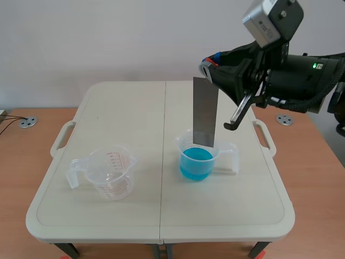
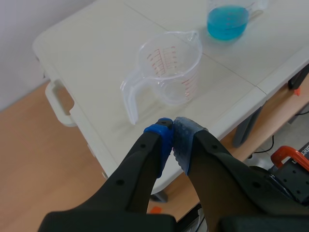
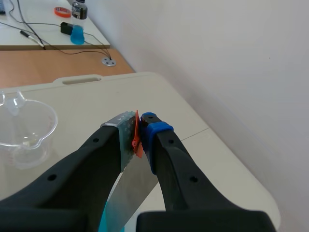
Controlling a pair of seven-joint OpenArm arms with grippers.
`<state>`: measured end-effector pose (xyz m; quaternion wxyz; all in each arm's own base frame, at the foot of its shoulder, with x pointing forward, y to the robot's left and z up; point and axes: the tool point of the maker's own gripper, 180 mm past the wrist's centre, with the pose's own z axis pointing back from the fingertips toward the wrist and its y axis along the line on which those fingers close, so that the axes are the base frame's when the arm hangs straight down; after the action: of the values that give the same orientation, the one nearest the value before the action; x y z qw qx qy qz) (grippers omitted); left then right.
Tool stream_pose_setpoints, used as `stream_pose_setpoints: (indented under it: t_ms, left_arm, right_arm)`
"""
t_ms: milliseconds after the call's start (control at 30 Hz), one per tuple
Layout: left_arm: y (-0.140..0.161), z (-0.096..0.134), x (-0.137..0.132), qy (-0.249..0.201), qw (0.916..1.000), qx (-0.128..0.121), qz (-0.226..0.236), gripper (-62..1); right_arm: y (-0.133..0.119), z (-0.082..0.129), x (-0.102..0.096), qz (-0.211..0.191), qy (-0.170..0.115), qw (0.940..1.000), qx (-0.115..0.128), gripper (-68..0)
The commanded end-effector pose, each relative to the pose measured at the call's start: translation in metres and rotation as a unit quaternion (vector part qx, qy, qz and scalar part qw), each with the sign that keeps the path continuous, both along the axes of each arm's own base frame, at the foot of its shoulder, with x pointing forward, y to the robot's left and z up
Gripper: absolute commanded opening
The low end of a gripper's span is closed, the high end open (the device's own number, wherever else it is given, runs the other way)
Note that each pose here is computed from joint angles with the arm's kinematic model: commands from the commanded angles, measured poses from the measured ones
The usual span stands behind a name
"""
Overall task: Hold the metal plate by the orange handle, dip it into the blue solution, take it out and point at it, then put the plate back in the beaker on the left.
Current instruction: 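Lower the plate into the blue solution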
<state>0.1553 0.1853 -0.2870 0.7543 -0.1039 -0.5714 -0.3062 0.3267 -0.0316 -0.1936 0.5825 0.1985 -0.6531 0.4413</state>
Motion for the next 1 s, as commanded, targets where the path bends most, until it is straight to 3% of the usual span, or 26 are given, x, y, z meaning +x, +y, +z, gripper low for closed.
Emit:
stream_pose_setpoints:
  t_ms: [0, 333, 967]
  left_arm:
    - [-0.003, 0.003, 0.0, -0.005, 0.9999, -0.01, 0.007, -59.1]
    - [-0.003, -0.011, -0.018, 0.027, 0.9988, -0.014, 0.039, -59.1]
    - [-0.003, -0.02, -0.033, 0.054, 0.9974, -0.011, 0.048, -59.1]
  right_arm:
    - [0.005, 0.007, 0.0, 0.009, -0.011, 0.9999, 0.008, -66.4]
    - [0.009, -0.018, 0.004, 0.004, 0.006, 1.0, 0.006, -66.4]
    - [0.003, -0.048, 0.005, 0.001, 0.03, 0.9995, 0.002, -66.4]
